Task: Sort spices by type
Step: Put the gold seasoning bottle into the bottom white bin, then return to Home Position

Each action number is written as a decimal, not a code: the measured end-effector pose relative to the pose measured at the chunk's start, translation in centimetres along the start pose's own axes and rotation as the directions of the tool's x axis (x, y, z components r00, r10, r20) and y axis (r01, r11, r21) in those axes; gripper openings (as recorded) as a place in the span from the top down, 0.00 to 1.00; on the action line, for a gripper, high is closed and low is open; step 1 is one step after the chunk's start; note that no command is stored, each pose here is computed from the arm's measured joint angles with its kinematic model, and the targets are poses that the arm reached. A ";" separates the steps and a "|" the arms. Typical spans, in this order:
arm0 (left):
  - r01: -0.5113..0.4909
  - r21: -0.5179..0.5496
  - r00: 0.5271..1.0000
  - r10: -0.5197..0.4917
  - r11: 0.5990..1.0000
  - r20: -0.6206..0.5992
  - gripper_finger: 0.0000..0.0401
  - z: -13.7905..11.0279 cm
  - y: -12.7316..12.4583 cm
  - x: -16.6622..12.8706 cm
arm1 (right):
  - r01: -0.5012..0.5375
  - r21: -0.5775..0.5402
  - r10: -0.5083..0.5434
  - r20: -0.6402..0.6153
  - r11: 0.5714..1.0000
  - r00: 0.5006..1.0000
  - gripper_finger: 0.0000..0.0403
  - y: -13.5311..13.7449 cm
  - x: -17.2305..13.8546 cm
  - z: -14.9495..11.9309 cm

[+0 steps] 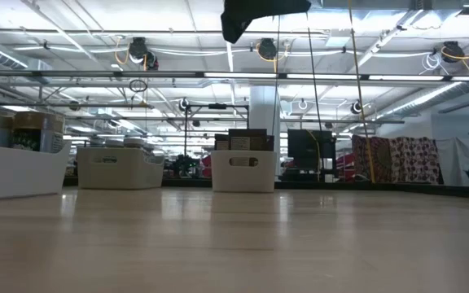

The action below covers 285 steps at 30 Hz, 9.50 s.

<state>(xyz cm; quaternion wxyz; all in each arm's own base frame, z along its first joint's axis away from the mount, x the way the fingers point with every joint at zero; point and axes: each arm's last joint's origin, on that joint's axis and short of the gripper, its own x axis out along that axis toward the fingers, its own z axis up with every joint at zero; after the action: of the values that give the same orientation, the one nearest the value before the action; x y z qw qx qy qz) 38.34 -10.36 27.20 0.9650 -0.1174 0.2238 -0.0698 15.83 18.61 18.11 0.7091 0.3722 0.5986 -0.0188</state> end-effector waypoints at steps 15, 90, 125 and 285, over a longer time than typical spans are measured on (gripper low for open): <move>0.030 0.002 0.998 -0.030 1.000 -0.051 0.47 -0.4 0.0 0.0 | -0.132 0.000 0.131 0.128 0.991 0.983 1.00 1.8 2.0 -2.3; 0.008 0.344 0.962 0.086 0.939 -0.258 0.20 -3.5 1.5 1.6 | -0.029 -0.306 0.190 0.514 0.952 0.836 1.00 1.1 2.0 10.6; -0.046 0.264 0.909 0.150 0.963 -0.389 0.13 -5.8 2.3 2.6 | 0.003 -0.301 0.160 0.515 0.954 0.842 1.00 0.7 2.0 10.9; -0.417 -0.327 0.892 0.450 0.848 0.030 0.16 -0.7 -4.4 -10.8 | -0.170 -0.505 0.457 0.524 0.846 0.719 1.00 -0.6 -1.7 17.9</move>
<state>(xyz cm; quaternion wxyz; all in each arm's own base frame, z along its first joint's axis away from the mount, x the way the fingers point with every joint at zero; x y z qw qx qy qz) 28.06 -12.74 32.18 0.9352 -0.2182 0.2016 0.1925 30.05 7.62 19.39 0.9217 0.2804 0.2435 0.1117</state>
